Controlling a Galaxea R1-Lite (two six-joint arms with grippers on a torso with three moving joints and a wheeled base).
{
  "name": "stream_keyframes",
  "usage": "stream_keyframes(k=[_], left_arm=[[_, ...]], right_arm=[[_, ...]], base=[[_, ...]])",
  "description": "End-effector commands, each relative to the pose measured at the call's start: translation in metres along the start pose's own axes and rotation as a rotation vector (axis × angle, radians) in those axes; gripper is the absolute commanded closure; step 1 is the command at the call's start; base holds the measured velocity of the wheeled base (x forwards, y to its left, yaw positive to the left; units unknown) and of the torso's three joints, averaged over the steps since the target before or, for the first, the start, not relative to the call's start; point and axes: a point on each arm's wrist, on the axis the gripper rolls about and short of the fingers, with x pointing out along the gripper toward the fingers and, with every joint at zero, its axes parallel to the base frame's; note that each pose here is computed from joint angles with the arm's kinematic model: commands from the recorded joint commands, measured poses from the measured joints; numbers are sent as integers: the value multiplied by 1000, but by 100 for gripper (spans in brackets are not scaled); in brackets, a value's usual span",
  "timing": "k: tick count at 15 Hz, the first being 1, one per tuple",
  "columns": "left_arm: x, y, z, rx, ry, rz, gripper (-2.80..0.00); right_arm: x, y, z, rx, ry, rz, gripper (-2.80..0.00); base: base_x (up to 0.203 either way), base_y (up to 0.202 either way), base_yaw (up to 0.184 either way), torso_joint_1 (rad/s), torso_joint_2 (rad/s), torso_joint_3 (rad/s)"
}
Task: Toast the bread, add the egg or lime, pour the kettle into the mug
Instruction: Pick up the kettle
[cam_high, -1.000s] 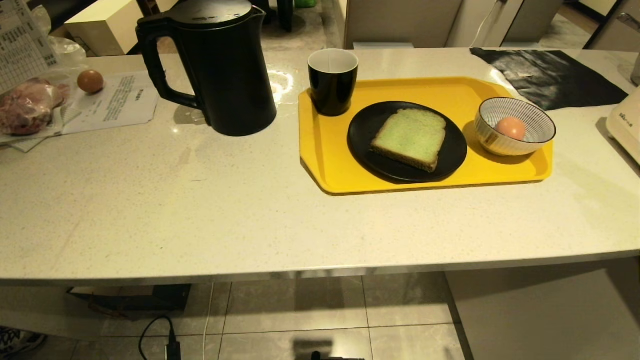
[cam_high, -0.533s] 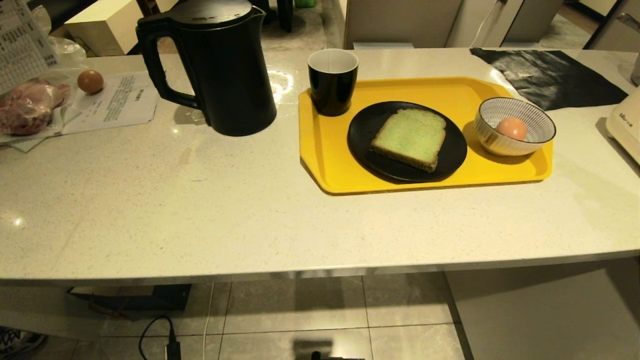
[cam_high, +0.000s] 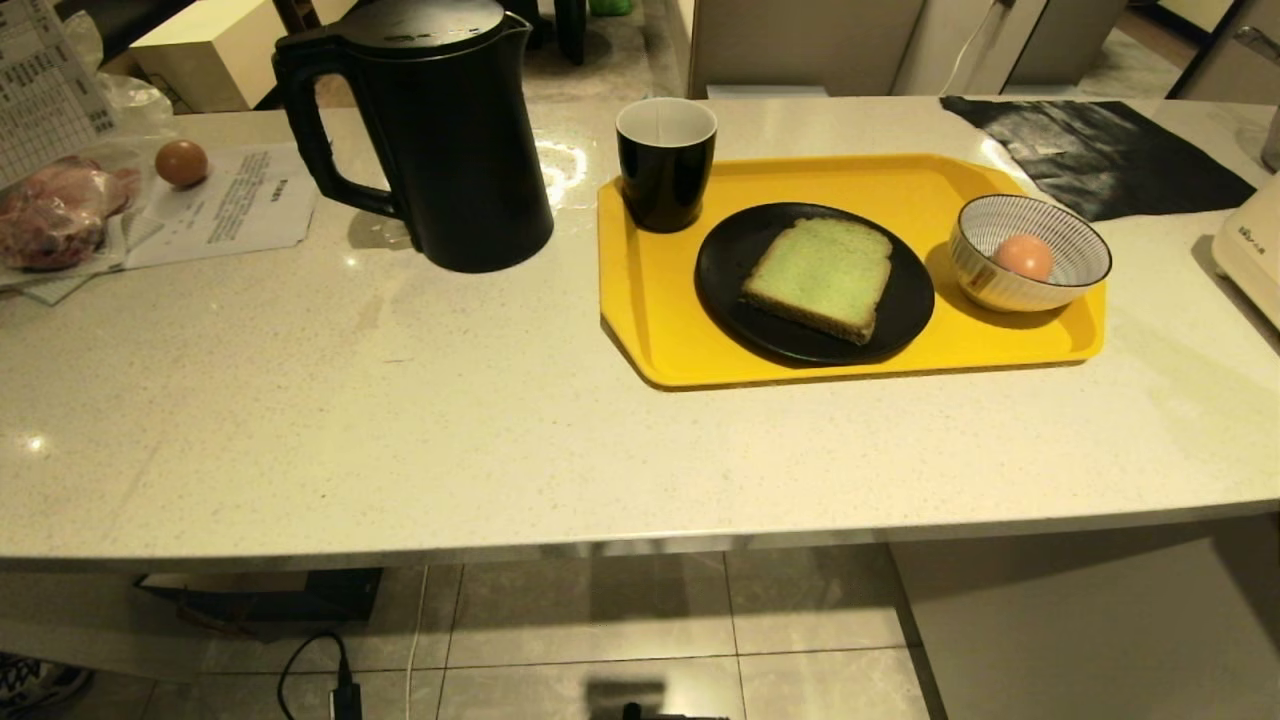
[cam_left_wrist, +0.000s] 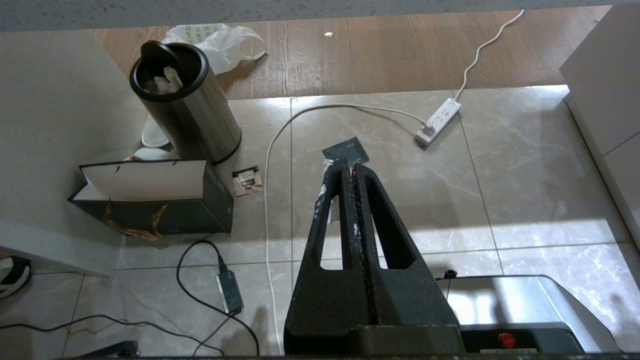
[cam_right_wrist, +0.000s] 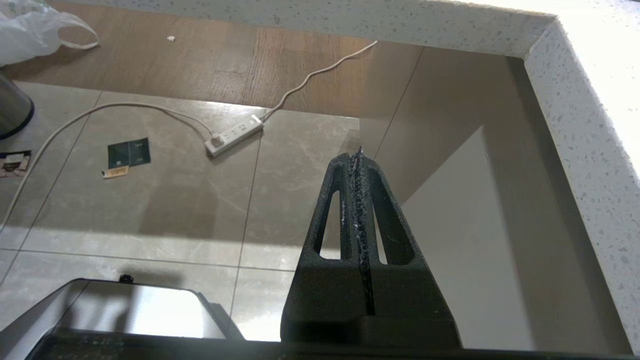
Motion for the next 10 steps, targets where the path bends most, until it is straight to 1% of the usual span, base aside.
stream_keyframes(k=[1, 10], left_arm=[[0, 0, 0, -1, 1, 1, 0], [0, 0, -1, 16, 9, 0, 0]], right_arm=[[2, 1, -8, 2, 28, 1, 0], [2, 1, -8, -6, 27, 7, 0]], base=[[0, 0, 0, 0, 0, 0], [0, 0, 0, 0, 0, 0]])
